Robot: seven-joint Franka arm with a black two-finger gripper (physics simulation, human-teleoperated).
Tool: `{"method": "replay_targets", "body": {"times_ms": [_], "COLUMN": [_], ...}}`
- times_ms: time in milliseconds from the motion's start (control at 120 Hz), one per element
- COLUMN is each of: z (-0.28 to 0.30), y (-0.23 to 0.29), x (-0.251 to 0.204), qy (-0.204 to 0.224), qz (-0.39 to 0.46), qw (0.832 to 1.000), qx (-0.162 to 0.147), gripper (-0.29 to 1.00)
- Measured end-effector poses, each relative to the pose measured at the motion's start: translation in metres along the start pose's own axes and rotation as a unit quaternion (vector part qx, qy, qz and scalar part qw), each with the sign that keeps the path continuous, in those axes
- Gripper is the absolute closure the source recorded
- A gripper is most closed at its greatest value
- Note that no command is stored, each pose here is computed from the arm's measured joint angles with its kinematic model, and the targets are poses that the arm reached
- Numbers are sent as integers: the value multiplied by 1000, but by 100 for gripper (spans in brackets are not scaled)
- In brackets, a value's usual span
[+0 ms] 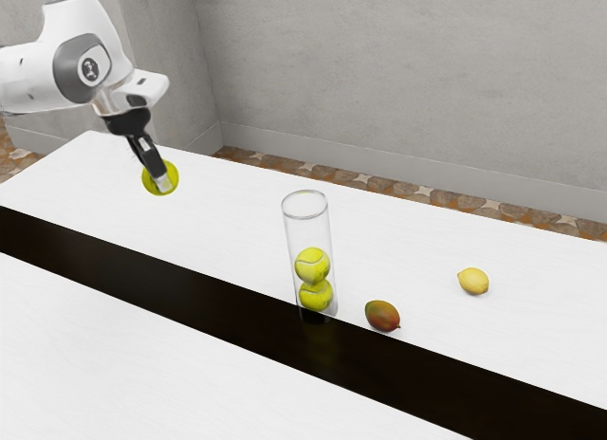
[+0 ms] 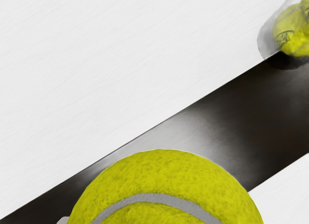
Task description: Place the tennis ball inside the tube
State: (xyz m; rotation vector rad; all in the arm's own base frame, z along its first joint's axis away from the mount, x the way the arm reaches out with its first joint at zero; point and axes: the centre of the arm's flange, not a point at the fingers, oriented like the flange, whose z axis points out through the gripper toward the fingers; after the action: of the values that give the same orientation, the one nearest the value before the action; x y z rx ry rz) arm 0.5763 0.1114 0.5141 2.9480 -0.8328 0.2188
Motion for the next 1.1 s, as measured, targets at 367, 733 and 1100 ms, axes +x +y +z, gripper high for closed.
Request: {"method": "replay_targets", "body": {"times_ms": [367, 733, 1100], "z": [-33, -34, -5], "y": [51, 110, 159], "x": [54, 114, 147], "qy": [18, 31, 24], "qz": [66, 132, 168], "qw": [998, 991, 984], "qx": [2, -14, -49], "gripper": [32, 31, 30]}}
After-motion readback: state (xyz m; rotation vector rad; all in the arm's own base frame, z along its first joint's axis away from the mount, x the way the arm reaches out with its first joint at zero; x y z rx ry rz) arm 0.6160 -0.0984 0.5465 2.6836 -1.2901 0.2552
